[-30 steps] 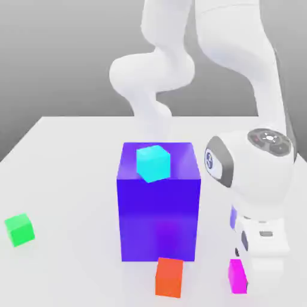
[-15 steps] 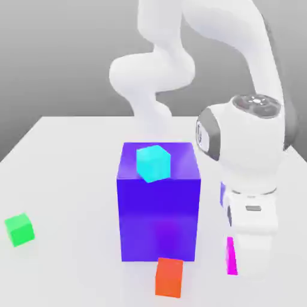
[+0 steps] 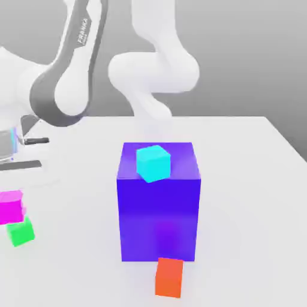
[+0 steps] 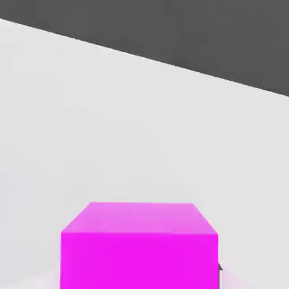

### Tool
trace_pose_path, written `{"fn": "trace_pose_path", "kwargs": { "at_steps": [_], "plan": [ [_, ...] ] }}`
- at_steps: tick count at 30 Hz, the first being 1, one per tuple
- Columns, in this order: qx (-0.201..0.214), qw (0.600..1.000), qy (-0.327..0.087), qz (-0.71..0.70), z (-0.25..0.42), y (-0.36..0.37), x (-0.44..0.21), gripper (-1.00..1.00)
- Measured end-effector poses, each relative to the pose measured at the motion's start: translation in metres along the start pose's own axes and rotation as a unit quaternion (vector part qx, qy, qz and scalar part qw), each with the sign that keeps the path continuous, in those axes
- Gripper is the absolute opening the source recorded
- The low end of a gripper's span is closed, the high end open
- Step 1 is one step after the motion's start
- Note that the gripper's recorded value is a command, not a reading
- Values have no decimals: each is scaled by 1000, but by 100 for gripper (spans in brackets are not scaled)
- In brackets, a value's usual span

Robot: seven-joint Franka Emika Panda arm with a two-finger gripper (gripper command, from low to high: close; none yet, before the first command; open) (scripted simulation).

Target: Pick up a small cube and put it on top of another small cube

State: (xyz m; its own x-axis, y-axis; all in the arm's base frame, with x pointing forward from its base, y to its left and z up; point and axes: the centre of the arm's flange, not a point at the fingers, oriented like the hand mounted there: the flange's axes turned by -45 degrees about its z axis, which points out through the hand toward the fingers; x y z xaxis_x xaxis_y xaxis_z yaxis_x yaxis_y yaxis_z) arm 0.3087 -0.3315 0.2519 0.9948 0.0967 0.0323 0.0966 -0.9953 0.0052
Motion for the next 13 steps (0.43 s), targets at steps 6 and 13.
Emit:
{"fn": "trace_pose_path", "kwargs": {
  "at_steps": [6, 13],
  "plan": [
    [-2, 1000, -14, -6, 33, -3, -5, -100],
    [2, 1000, -16, -5, 70, -5, -10, 100]
  ]
}}
